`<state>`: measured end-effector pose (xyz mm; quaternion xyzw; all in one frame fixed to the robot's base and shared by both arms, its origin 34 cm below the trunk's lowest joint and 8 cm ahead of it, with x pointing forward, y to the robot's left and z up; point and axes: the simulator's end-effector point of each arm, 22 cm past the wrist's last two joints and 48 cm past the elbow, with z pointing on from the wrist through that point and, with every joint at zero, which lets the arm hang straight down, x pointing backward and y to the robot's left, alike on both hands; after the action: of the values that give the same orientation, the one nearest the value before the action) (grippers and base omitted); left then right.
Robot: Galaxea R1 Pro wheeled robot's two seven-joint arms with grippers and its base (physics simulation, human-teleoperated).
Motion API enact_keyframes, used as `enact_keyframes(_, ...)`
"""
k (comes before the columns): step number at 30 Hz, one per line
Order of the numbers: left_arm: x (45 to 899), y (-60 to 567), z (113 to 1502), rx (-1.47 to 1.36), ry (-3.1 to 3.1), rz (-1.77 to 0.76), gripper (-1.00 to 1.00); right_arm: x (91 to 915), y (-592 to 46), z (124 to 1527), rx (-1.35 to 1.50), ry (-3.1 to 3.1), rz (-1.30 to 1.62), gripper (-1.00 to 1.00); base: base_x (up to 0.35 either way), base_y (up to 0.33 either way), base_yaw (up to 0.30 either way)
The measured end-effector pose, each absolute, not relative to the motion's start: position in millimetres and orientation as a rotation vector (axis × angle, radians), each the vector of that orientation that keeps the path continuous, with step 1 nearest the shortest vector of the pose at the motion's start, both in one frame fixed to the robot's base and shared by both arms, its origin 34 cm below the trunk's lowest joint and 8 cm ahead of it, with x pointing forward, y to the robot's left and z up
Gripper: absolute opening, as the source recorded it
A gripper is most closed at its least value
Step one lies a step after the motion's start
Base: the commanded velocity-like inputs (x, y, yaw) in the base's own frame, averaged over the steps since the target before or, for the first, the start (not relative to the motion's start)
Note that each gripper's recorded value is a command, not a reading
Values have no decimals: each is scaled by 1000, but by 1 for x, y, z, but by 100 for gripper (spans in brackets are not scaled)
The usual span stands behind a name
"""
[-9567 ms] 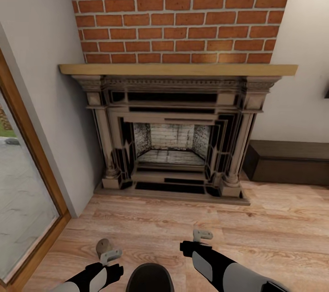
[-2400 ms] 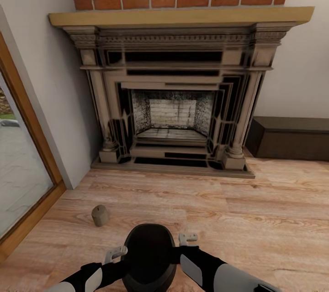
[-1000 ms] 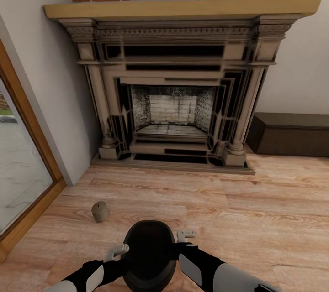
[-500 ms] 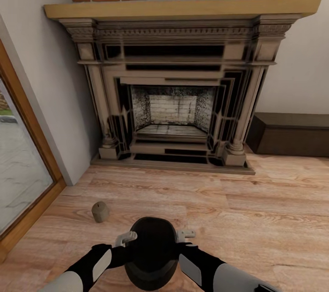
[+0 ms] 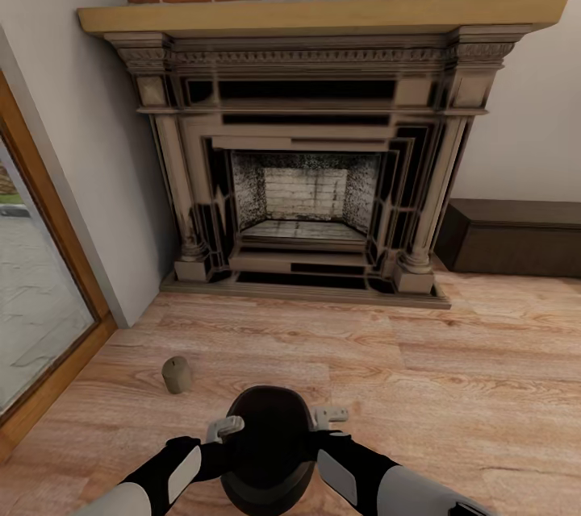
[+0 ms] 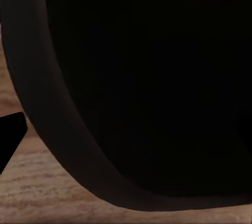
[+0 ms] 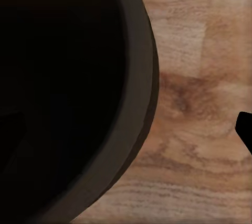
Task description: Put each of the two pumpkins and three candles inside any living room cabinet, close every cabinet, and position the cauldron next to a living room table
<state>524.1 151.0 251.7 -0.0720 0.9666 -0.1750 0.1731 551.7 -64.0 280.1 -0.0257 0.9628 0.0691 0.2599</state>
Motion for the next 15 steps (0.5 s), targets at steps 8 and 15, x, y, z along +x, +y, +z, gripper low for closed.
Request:
enact_keyframes(8,523,145,251,-204,2748,-484,100,554,-59,283,-70,2598,202,100,0,0,0)
enact_keyframes(15,523,145,251,-205,2748,-483,100,555,-58,284,-69,2593,206,100,0,5,0)
